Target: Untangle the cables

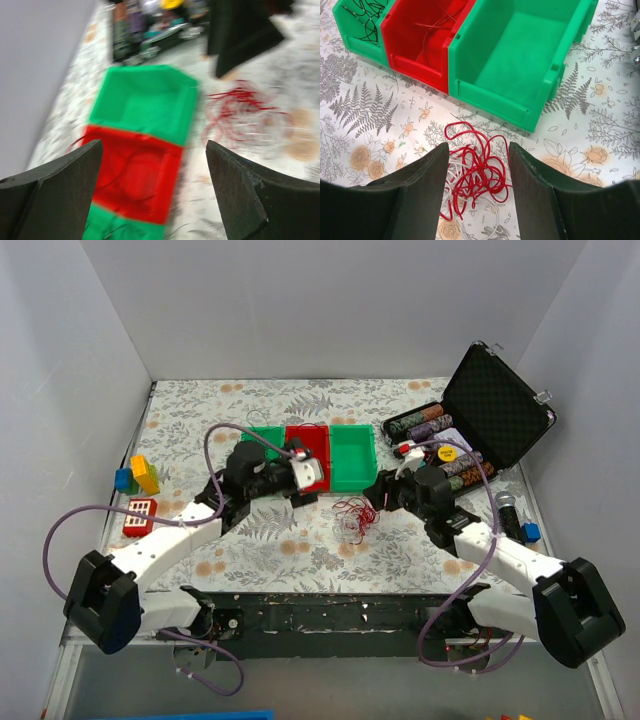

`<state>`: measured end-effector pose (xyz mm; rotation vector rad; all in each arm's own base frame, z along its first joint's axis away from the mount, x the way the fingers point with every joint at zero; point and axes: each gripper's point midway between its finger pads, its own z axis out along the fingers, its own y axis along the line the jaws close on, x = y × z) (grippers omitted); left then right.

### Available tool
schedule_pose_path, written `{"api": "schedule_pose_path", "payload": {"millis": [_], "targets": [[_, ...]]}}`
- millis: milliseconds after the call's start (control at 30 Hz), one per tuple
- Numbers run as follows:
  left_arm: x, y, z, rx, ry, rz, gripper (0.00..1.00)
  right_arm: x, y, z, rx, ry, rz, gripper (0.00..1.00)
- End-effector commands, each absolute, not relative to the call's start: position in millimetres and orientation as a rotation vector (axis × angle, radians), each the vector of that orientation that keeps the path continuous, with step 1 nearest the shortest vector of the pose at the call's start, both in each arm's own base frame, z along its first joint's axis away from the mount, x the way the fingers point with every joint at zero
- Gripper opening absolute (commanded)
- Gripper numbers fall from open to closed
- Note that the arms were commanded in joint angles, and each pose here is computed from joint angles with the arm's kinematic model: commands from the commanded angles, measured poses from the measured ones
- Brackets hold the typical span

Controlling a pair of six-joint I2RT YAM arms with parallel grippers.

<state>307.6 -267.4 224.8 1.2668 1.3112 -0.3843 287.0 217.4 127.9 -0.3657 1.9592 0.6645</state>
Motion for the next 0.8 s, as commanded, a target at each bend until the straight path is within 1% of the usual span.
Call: {"api": "schedule_pose_path", "payload": {"millis": [0, 133, 233, 367, 433, 567, 733, 767], "targets": [[229.3, -307.1, 167.2, 1.568, 1.217, -0.669, 0.85, 280.1, 204.6, 127.4, -0.318, 1.959, 0.635, 0.59], [219.4, -327.3, 130.1, 1.638, 1.297, -0.754, 0.84, 271.3, 199.9, 123.2, -0.317, 1.962, 0.639, 0.58], [226.7, -337.0, 111.3, 1.666, 1.320, -0.737, 0.79, 268.4, 198.0, 121.1, -0.314, 1.963, 0.641, 0.57], [231.0, -349.9, 105.1, 1.681, 1.301, -0.746, 0.63, 266.9, 199.4, 118.7, -0.324, 1.965, 0.659, 0.54], [230.6, -354.2, 104.2, 1.688, 1.296, -0.755, 0.57, 264.9, 201.7, 117.4, -0.339, 1.963, 0.675, 0.52], [232.4, -360.3, 99.8, 1.687, 1.306, -0.753, 0.52, 261.8, 202.7, 112.2, -0.351, 1.969, 0.690, 0.47], [231.5, -364.5, 100.1, 1.692, 1.290, -0.760, 0.39, 258.2, 207.5, 108.5, -0.371, 1.974, 0.726, 0.44], [231.6, -364.4, 98.2, 1.695, 1.291, -0.759, 0.35, 257.2, 209.3, 107.7, -0.379, 1.975, 0.737, 0.43]]}}
